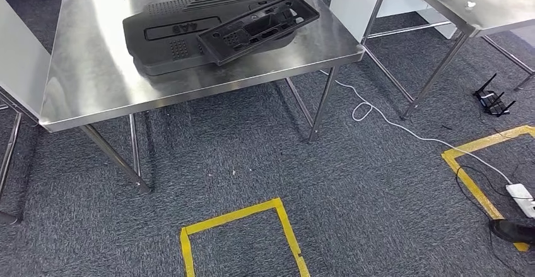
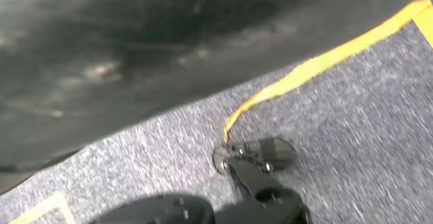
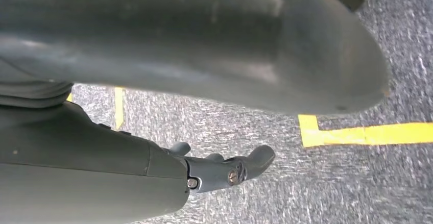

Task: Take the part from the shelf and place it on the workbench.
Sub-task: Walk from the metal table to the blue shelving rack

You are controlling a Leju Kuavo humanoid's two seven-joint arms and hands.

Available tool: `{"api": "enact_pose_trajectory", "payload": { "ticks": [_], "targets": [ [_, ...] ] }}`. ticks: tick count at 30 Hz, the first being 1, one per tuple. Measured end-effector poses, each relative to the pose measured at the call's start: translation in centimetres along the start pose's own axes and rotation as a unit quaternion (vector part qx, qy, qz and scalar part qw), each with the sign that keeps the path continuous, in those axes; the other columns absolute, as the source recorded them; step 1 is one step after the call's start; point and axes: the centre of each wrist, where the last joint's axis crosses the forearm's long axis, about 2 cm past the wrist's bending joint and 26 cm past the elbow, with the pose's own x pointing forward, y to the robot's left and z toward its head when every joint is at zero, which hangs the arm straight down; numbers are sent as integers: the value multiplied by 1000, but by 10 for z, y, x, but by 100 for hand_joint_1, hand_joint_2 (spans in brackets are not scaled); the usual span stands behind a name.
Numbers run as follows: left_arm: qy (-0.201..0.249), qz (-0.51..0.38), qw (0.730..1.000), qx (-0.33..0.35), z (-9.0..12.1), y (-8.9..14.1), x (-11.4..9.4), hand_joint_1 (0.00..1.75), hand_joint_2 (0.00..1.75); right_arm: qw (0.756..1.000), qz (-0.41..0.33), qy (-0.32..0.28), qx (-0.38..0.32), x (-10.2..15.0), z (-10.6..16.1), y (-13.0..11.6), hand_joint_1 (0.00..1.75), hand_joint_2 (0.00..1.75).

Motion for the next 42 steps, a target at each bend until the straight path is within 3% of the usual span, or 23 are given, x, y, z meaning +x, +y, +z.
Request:
{"api": "enact_pose_trajectory", "payload": {
  "ticks": [42],
  "targets": [
    [-21, -1, 1000, -8, 0, 1, -1, 0, 0, 1000, 20, 1, 4, 7, -1, 0, 0, 0]
  ]
}}
